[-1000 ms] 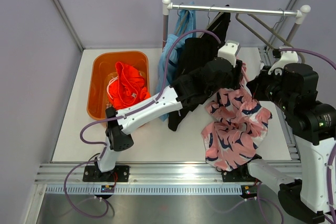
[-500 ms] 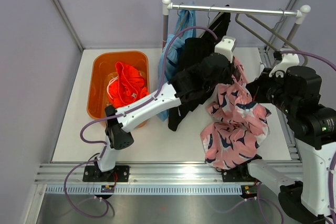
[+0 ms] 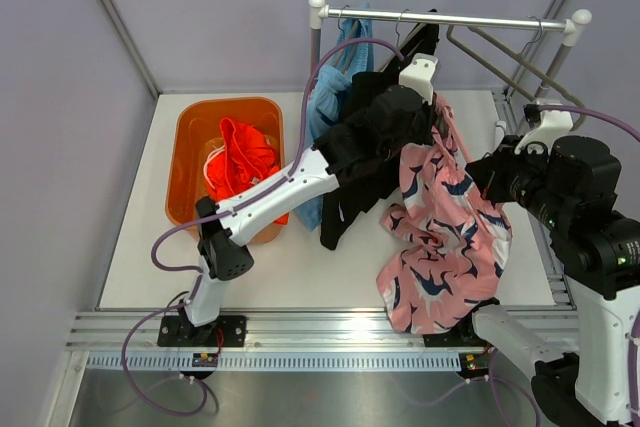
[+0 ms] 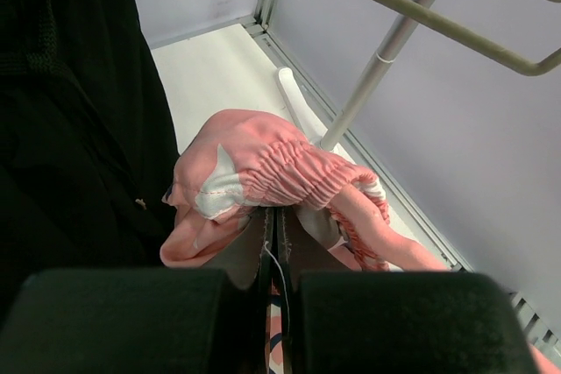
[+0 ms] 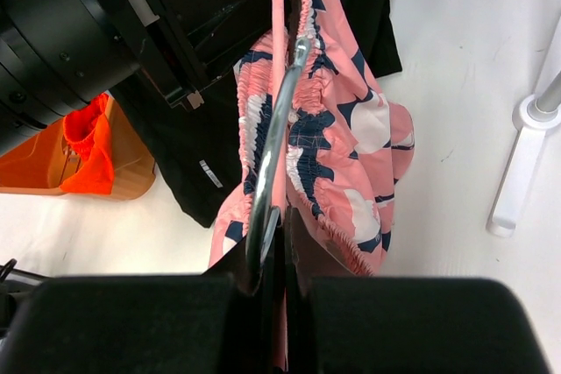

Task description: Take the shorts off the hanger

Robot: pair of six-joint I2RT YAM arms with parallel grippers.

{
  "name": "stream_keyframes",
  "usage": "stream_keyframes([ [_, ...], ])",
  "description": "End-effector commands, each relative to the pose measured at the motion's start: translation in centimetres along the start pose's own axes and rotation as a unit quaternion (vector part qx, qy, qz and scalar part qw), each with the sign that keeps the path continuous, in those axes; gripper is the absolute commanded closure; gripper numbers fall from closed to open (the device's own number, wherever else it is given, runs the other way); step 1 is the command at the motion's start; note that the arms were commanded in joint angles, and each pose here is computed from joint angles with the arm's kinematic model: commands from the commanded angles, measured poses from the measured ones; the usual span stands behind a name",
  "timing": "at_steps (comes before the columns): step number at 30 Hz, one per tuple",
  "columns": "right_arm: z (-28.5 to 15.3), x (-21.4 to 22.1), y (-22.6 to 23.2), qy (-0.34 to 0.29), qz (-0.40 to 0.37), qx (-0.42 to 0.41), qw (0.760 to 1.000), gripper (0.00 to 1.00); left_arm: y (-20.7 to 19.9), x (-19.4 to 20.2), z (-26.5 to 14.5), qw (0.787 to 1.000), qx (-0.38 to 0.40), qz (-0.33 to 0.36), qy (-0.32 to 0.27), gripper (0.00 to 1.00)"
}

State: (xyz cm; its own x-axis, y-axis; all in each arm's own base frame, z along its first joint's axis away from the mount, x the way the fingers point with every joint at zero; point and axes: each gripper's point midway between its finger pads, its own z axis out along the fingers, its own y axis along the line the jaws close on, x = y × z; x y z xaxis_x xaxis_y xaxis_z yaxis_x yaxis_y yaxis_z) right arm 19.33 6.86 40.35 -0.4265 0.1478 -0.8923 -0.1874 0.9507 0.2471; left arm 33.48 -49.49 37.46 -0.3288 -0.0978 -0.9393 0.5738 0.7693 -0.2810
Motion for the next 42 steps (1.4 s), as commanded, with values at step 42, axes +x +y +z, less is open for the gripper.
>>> stream_keyframes([
  [42,-5.4,0.7,3.2,-0.031,-0.003,-0.099,0.995,1.0,7.7,-6.1,-0.8,0.981,-0.129,0.099,-0.108,1.0],
])
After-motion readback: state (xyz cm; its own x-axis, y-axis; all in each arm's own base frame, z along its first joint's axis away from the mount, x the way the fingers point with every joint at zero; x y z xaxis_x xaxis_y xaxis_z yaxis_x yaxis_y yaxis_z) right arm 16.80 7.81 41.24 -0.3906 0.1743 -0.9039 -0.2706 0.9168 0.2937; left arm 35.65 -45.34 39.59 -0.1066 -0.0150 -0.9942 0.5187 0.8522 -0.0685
